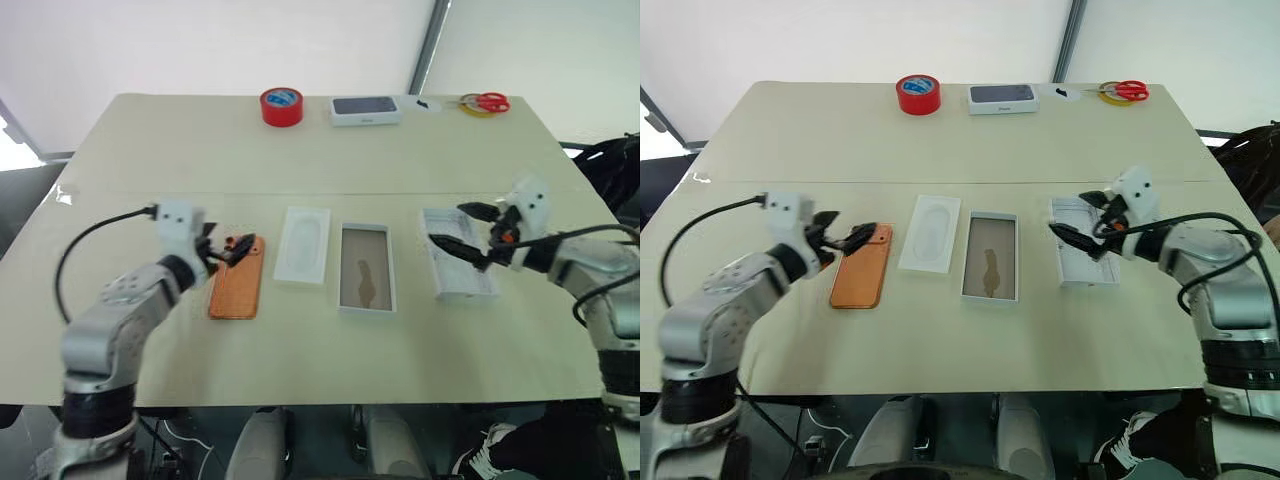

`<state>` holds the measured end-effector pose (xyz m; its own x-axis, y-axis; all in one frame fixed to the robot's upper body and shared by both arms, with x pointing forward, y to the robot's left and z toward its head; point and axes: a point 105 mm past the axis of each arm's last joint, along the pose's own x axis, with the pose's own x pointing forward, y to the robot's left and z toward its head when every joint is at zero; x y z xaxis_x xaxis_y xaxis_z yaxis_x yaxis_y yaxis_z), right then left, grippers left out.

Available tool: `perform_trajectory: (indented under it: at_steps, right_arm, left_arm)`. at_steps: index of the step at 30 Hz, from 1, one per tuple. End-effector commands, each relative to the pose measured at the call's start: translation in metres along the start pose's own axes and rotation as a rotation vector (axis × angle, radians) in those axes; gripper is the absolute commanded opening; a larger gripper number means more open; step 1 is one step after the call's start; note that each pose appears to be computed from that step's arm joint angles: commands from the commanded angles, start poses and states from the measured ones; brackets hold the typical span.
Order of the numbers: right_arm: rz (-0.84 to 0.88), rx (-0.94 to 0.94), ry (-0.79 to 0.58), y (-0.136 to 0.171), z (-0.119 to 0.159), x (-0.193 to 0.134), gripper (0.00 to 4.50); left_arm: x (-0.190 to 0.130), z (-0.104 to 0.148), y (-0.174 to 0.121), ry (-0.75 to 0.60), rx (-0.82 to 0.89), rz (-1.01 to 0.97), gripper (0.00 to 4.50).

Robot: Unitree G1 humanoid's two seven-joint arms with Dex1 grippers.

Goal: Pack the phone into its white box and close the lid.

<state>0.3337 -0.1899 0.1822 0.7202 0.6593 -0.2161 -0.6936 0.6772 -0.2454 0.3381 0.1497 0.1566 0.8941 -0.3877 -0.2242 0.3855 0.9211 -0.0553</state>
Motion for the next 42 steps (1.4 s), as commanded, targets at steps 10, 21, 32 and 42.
perform_trajectory:
  at_steps: [10, 21, 32, 42]
  right_arm:
    - [0.124, -0.061, 0.017, 0.040, 0.022, 0.007, 4.50]
    - [0.166, -0.084, 0.047, 0.050, 0.021, 0.004, 4.50]
    - [0.322, -0.078, 0.208, 0.072, 0.008, -0.004, 4.50]
    - [0.396, -0.109, 0.444, 0.096, -0.021, 0.010, 4.50]
  left_arm:
    - [0.045, 0.006, -0.030, 0.311, -0.295, -0.067, 4.46]
    - [0.059, -0.007, -0.035, 0.484, -0.381, -0.060, 4.46]
    - [0.060, -0.010, -0.033, 0.498, -0.409, -0.054, 1.64]
    - [0.057, -0.002, -0.024, 0.452, -0.428, -0.046, 0.06]
